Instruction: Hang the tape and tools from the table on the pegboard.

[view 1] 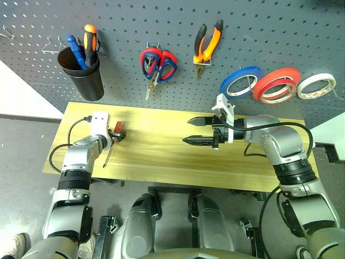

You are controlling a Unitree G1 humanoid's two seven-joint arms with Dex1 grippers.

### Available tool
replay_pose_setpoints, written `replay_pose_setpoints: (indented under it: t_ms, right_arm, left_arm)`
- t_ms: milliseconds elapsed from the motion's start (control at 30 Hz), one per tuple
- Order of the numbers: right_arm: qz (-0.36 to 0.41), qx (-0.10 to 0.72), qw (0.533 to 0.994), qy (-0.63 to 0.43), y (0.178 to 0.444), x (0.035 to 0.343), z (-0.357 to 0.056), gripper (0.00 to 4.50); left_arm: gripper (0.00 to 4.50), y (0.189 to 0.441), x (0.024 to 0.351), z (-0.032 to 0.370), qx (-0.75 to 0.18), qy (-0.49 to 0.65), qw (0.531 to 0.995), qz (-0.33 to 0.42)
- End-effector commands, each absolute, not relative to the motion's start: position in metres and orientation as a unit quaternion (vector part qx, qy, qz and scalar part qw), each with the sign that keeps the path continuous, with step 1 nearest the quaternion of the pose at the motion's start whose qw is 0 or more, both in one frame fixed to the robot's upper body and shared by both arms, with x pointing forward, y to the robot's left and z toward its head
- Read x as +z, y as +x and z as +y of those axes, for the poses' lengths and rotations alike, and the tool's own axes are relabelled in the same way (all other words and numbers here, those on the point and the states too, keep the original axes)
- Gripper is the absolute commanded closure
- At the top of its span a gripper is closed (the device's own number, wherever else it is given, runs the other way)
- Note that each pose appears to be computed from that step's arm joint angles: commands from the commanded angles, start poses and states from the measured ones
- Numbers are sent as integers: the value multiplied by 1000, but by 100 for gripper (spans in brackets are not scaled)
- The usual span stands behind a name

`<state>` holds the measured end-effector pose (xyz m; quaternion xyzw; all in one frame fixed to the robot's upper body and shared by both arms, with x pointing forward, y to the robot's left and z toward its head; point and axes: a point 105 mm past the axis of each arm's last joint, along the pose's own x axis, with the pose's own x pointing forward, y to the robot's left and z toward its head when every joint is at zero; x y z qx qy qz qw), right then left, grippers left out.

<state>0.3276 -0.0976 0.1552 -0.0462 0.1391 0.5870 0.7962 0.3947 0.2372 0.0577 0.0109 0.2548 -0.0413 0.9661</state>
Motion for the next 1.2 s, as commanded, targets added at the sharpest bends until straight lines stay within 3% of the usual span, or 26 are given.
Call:
replay_pose_setpoints:
  t_ms: [33,333,400,567,767,1000,1200]
  right_arm:
    - [110,588,799,-59,325,170,-99,0]
    - [108,579,805,-70,326,172,-106,0]
    - [107,580,804,-76,327,174,-106,0]
    - [99,582,803,-87,333,178,-108,0]
    - [88,597,792,-95,330,190,-114,0]
    - [57,612,782,-99,324,216,-120,0]
    - [24,615,783,-85,319,243,-129,0]
  left_arm:
    - [42,394,54,240,-22,4,964,266]
    - [317,388,48,243,-10,16,960,278]
    - [358,386,47,240,-11,15,960,280]
    - [358,377,50,233,-14,2,961,277]
    - [358,356,78,224,-62,2,962,265]
    - [358,307,138,194,-217,22,953,211]
    - [358,302,191,189,-245,23,960,132]
